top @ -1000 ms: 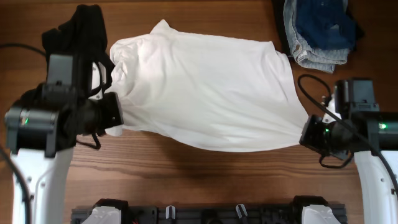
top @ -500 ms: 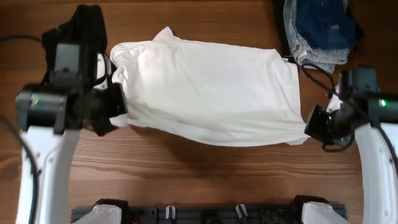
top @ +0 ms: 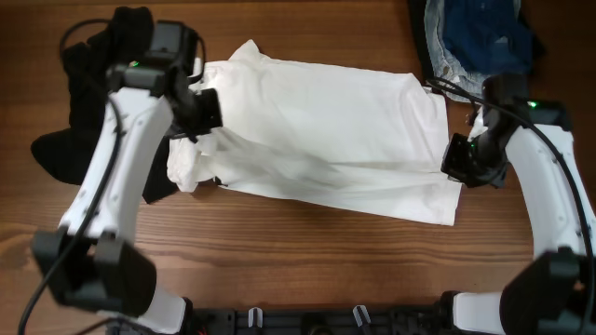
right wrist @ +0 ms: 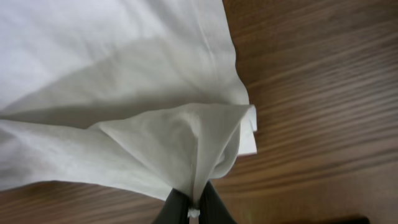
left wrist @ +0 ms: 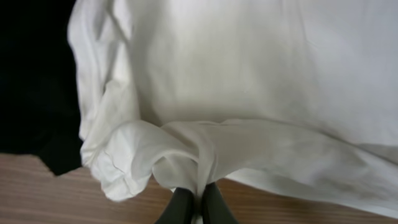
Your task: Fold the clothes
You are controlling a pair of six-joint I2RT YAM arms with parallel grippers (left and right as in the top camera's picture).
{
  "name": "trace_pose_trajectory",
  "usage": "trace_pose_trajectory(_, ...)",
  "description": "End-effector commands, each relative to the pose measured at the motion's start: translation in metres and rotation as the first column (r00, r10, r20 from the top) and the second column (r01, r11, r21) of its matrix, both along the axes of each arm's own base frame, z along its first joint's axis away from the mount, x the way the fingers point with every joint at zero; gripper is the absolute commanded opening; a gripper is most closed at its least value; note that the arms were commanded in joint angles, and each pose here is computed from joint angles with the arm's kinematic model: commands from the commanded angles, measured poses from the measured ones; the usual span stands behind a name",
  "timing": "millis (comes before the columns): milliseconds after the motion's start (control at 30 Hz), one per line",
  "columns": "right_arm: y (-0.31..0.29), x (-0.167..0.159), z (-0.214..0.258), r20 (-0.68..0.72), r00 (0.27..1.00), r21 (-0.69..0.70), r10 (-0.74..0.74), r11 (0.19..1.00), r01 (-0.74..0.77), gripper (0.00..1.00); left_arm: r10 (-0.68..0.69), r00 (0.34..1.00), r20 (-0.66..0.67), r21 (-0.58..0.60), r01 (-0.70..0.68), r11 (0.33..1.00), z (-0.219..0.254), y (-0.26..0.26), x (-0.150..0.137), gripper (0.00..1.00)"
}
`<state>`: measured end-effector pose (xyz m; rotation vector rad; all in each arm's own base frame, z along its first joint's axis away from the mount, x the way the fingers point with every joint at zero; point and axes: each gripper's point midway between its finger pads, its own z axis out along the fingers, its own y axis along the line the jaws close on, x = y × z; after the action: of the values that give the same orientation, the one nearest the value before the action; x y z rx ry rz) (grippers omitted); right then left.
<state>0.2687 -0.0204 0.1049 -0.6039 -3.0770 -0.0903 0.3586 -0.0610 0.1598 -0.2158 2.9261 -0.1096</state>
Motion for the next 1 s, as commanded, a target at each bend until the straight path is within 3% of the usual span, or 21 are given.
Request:
trace_pose_trajectory(0, -0.004, 0.0, -0.032, -0.06, 0.998, -0.01, 0.016, 1.0, -0.017, 0.04, -0.001, 1.0, -0.022, 0.02, 0.001, 1.0, -0.029, -0.003, 0.018, 0.04)
trace_pose_trajectory(433, -0.007, 0.026, -0.062, -0.034, 0.999, -0.009, 0.028, 1.0, -0.028, 0.04, 0.008, 0.999, 0.036, 0.022, -0.009, 1.0, -0.064, -0.006, 0.06, 0.04)
trace_pose_trajectory(633, -0.007, 0.034, -0.062, -0.001, 0.999, -0.008, 0.035, 0.999, -0.035, 0.04, 0.072, 0.996, 0.046, 0.105, -0.077, 0.992, -0.064, 0.014, 0.06, 0.04)
trace_pose_trajectory(967, -0.006, 0.055, -0.051, 0.084, 0.996, -0.005, 0.038, 0.999, -0.038, 0.04, 0.173, 0.984, 0.044, 0.103, -0.176, 0.979, -0.063, 0.048, 0.061, 0.04)
